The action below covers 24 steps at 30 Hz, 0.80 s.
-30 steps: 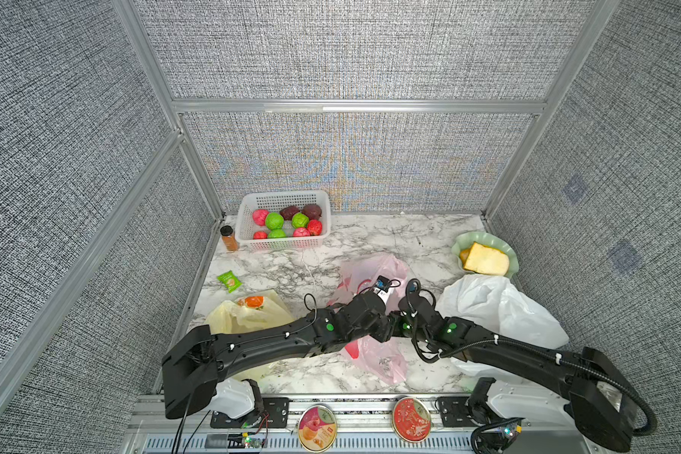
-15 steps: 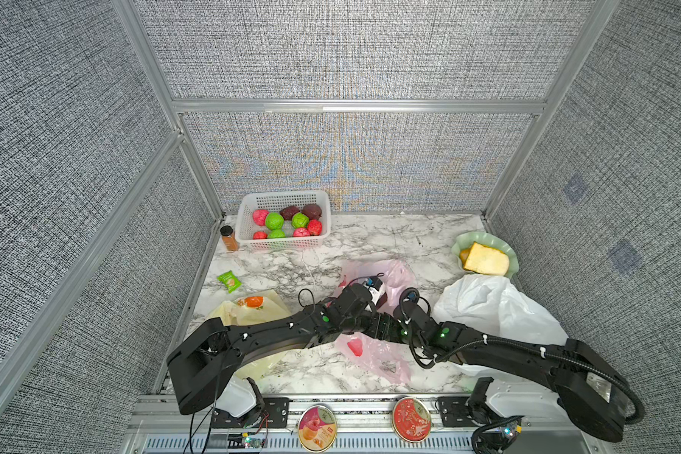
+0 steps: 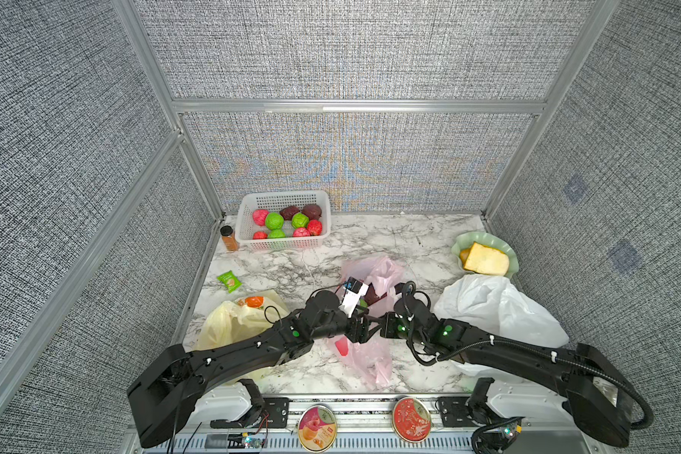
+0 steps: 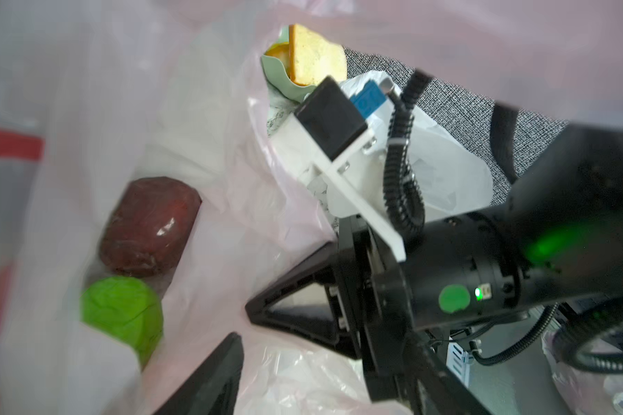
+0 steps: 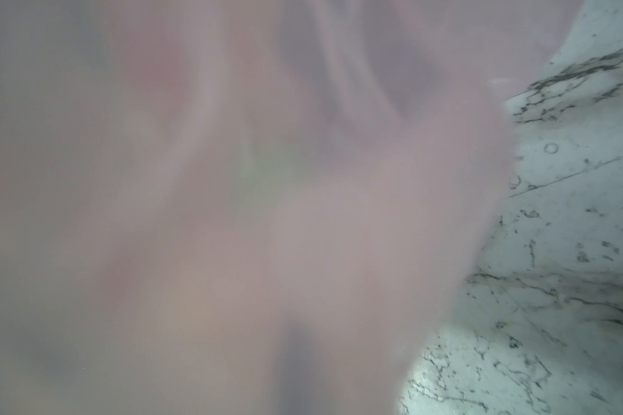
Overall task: Untie the knot of a plastic bag & take out the apple
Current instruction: Pick up the apple from the plastic bag.
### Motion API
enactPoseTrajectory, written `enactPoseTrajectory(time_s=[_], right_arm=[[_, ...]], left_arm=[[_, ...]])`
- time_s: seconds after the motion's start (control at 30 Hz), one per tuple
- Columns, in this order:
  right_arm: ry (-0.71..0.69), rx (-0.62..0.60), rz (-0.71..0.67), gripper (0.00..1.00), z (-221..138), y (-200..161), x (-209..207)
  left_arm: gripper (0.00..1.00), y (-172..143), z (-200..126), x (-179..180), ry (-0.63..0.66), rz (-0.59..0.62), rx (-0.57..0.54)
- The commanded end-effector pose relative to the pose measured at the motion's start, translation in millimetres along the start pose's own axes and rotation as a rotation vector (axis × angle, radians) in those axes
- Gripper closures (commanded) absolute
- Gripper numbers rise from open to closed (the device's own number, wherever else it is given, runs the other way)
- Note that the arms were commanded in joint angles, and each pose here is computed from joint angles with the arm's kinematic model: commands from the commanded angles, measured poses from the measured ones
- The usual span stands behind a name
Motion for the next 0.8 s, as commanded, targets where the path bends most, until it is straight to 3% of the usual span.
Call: enactPoseTrajectory(time_s=[0.0,0.13,0.27,0.4,0.5,0.57,0.63,0.77], right_arm=[[-0.016,0.002,-0.008,1.0,-2,1,-2],[-0.01,-0.002,-0.006,1.0,-4,3,0],[-0.009,-0.002,-0.006,1.0,-5,4,0],[0.002,0.011,0.003,1.0,-3,1,2],[0.017,0.032,0.01,1.0,-1,-4,3],[0.022,0.041,0.011,1.0,-2,-6,4],[0.022,0.045,0.015,1.0,-4,-9,4],[0.02,0.048,0.028,1.0,-7,-15,-2]], left_arm=[[0.3,7,-6,-7,-0.042,0.036,-0.06],[0.39,3,-4,5,-0.001,0.03,-0.089],[0.5,-4,12,26,0.109,-0.041,-0.036],[0.51,2,29,46,0.232,-0.061,-0.023],[0.45,11,33,67,0.384,-0.09,-0.029],[0.4,11,25,91,0.578,-0.159,-0.017],[0.35,12,17,107,0.728,-0.151,0.011],[0.28,2,21,121,0.802,-0.088,0.107]])
Point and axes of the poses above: each gripper's point midway between its finger pads, its own z axis out along the fingers, its own x axis along the line the jaws close on, y = z × x, the point moved 2 cm from there along -z, back along the fingers, and after that the axes turned 5 degrees about -z, right-handed, at the moved point
